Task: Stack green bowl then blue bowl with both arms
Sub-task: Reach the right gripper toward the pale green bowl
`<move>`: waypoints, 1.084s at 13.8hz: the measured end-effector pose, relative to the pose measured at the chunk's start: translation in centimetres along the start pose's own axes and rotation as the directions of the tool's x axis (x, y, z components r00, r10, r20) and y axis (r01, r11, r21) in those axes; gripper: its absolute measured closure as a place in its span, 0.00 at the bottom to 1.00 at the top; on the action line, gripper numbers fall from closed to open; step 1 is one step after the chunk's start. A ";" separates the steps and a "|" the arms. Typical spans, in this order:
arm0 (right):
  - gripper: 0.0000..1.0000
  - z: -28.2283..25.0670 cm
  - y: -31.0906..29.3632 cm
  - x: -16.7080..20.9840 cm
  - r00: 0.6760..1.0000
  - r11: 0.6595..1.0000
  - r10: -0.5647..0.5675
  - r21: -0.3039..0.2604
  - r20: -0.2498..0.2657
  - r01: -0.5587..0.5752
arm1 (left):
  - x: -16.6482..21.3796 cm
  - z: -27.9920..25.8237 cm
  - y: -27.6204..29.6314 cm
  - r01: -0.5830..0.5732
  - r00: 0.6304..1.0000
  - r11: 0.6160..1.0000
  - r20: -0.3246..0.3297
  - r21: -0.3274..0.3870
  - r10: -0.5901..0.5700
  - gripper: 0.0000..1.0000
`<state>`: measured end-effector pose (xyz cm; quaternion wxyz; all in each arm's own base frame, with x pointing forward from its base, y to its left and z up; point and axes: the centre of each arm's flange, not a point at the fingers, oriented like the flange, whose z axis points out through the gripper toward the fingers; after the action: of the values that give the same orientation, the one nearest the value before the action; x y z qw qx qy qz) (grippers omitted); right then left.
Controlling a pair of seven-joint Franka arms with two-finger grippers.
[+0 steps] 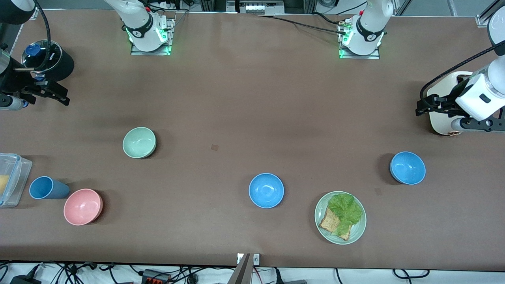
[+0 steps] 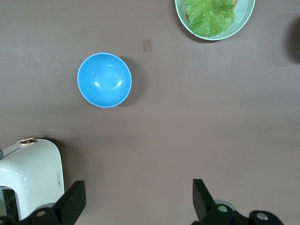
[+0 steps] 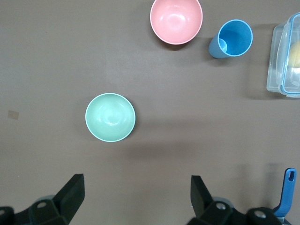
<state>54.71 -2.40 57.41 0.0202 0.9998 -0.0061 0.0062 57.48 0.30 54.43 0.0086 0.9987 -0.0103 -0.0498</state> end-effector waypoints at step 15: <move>0.00 8.4 -0.5 2.7 0.989 1.000 -0.006 0.013 0.146 0.004 | 0.7 -0.1 -0.4 0.005 1.000 1.000 0.017 -0.007 -0.004 0.00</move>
<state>57.55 -2.22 49.00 0.0134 0.9977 -0.0049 -0.0668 58.21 0.70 54.43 0.0117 0.9982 -0.0079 -0.0583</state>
